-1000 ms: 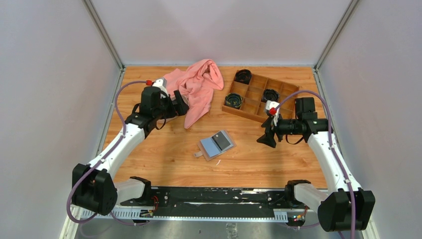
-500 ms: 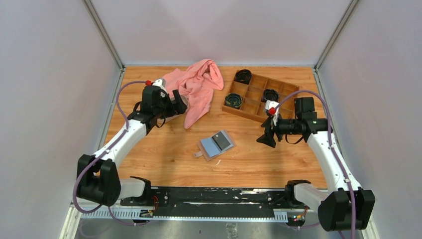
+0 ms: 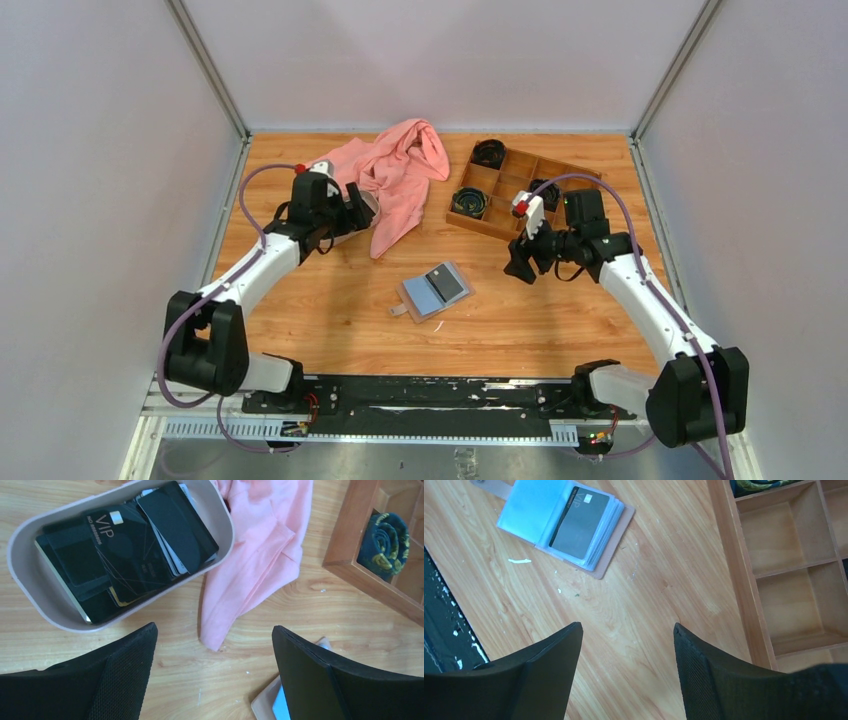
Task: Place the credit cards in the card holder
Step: Pick up the credit card from the storage box.
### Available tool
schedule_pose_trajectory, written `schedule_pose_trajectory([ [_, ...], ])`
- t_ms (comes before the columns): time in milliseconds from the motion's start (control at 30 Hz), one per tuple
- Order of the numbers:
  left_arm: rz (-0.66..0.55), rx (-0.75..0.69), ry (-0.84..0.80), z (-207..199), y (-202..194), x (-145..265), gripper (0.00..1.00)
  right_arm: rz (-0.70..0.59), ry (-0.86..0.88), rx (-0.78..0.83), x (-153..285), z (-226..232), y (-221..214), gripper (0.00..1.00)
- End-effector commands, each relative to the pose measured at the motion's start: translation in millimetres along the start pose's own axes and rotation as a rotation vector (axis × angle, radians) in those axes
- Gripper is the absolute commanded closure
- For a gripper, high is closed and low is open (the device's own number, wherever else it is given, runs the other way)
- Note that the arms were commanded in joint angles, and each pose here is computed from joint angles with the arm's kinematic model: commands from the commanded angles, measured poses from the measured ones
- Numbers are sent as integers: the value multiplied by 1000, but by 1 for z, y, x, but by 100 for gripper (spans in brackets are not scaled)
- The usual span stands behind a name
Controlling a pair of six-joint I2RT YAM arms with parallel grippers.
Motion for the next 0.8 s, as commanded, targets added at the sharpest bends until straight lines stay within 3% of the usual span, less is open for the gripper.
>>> schedule_pose_trajectory([
  [0, -46, 32, 75, 9, 18, -12, 14, -3, -66, -45, -6, -3, -1, 29],
  [167, -11, 75, 163, 19, 24, -37, 26, 1, -73, -45, -7, -3, -2, 29],
  [367, 15, 108, 167, 32, 31, -66, 49, 5, -72, -41, -7, -4, -3, 30],
  [767, 50, 130, 121, 49, 30, -104, 55, 12, -72, -32, -8, -4, -4, 30],
])
Point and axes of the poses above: each gripper's point midway between its finger pads, its own x axis back along the fingers, its own z axis along the line the jaws close on, y = z × x, the point moved 8 cm from there along x, back along the fingers, and after that the axes turned 14 degrees about -x, right-handed, at the moved point
